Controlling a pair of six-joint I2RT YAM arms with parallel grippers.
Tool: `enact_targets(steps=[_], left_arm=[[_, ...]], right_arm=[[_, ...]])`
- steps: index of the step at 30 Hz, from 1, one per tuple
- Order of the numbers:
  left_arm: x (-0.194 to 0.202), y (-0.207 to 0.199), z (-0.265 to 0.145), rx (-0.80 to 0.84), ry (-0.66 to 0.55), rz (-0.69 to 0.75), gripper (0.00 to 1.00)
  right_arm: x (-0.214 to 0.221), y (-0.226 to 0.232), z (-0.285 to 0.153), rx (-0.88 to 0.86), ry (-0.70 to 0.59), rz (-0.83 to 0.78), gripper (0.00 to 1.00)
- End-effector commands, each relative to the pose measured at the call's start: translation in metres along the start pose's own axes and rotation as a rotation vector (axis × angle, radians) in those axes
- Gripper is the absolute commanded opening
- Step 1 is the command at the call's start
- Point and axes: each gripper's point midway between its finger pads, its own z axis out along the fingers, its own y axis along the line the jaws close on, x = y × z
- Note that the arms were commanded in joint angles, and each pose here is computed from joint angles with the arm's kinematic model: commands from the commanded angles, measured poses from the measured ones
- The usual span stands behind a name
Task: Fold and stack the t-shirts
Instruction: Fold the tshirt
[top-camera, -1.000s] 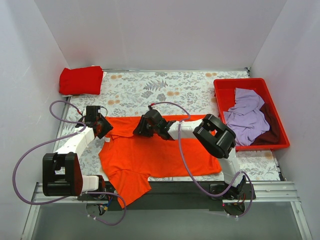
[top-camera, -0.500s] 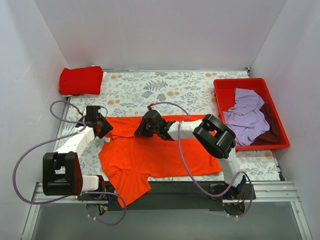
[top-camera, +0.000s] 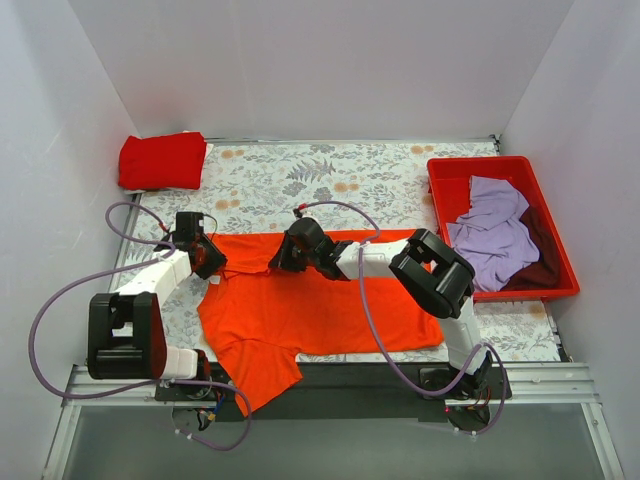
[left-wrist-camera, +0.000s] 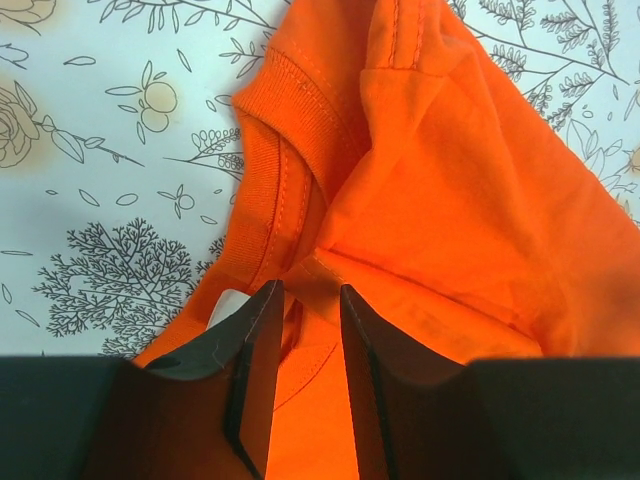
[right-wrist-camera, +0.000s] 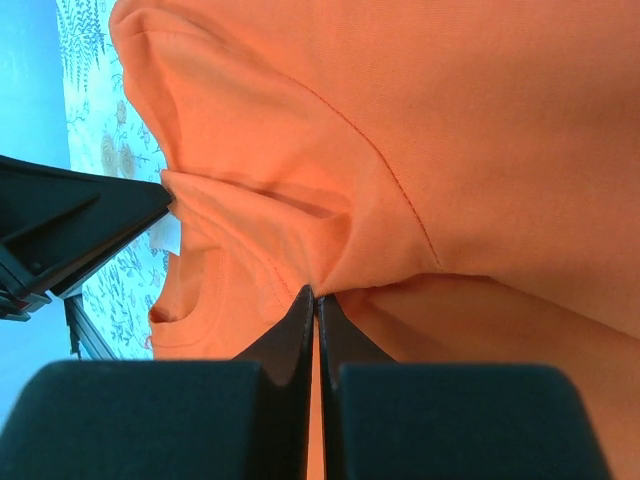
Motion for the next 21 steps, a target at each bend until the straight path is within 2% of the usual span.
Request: enact_targets(steps=[1,9,12,14,17,21], left_arm=[[-0.009,0.0,0.001,-0.009,-0.025,0.004,0.28],[-0.013,0.001,0.004,-0.026,-0.032,0.004,0.3],[-0.015,0.001,0.0,-0.022,-0.046,0.009,0.27],[-0.016,0.001,-0.001,-0.018,-0.053,0.014,0.12],[-0.016,0.0,-0.003,-0.007,-0.058,0.021,0.0],[-0.018,-0.001,-0.009,-0.003,-0.069,0.021,0.0]], right_arm=[[-0.016,0.026,-0.009,-0.072,-0.041,-0.02,0.01],[-0.011,0.027,-0.009,-0.087,-0.014,-0.022,0.01],[-0.01,0.027,-0.009,-0.089,-0.01,-0.025,0.01],[-0.01,0.028,-0.01,-0.093,-0.008,-0.03,0.01],[-0.012,0.032,-0.011,-0.106,-0.009,-0.043,0.01],[-0.012,0.034,-0.015,-0.114,-0.005,-0.064,0.01]])
